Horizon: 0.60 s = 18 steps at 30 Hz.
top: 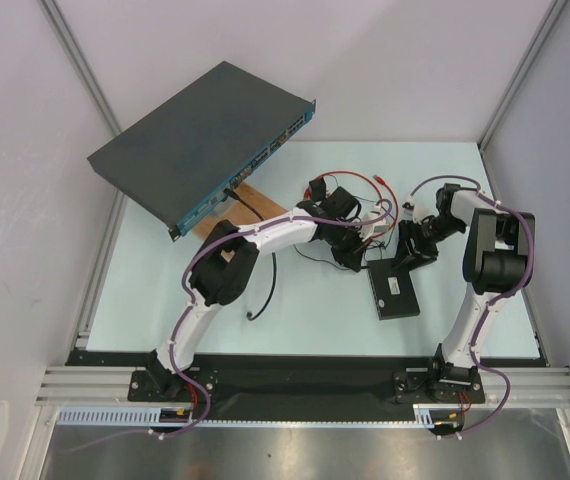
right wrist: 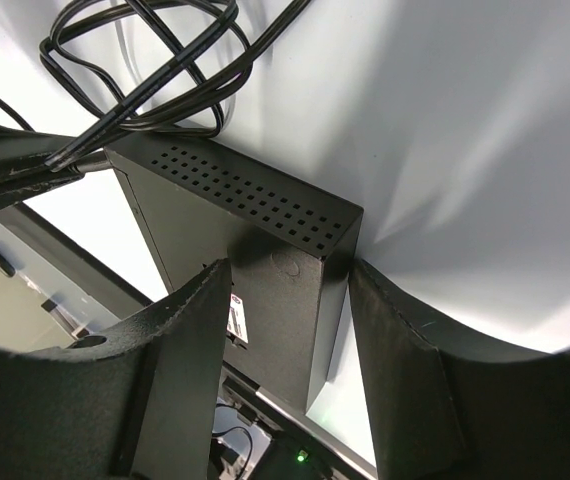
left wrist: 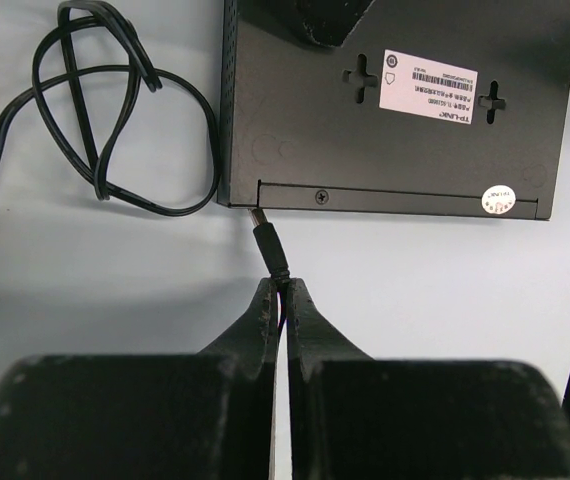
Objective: Insert the plug into the switch port
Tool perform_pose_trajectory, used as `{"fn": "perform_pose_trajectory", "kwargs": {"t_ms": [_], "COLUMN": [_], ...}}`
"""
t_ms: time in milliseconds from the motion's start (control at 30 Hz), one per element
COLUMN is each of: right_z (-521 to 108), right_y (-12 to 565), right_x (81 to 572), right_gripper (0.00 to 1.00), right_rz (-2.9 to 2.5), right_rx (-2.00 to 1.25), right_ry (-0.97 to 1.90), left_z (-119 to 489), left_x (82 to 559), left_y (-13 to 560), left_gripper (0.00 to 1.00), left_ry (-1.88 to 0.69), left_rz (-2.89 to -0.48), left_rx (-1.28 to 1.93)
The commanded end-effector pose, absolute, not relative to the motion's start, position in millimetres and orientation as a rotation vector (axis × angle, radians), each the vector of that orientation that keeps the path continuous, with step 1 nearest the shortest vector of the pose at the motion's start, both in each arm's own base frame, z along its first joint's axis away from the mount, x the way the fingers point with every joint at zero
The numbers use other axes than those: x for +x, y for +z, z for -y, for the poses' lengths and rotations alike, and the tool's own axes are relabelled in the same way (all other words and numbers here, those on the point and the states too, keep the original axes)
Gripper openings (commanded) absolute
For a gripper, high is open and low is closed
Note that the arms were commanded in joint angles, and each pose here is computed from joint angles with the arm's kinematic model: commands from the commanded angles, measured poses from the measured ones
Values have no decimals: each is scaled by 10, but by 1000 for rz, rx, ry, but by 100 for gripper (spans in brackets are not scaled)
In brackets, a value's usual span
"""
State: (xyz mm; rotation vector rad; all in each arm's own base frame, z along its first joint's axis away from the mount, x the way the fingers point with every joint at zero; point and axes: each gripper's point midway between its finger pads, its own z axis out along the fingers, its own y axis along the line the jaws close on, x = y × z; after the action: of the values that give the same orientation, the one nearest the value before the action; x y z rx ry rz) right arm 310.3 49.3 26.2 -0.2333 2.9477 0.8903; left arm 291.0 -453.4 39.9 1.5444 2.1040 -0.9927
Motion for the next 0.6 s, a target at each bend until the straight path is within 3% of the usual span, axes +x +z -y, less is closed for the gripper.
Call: {"fn": "perform_pose_trajectory", "kwargs": {"t_ms": [0,567], "right_z": [-533,-656], "right_y": [295,355], "right_x": [3118,3092], "right_gripper": [56,49], "right_rz": [-2939,-2899], "right_rx": [-243,-245], "right_ry": [935,1059], "left_z": [4666,4697], "left_x": [2957,3082], "left_y": [895,605], "left_gripper": [0,0], "left_ry": [-1033,-972], "left_rz": [-1924,-2014], "left_rx": [1551,1525]}}
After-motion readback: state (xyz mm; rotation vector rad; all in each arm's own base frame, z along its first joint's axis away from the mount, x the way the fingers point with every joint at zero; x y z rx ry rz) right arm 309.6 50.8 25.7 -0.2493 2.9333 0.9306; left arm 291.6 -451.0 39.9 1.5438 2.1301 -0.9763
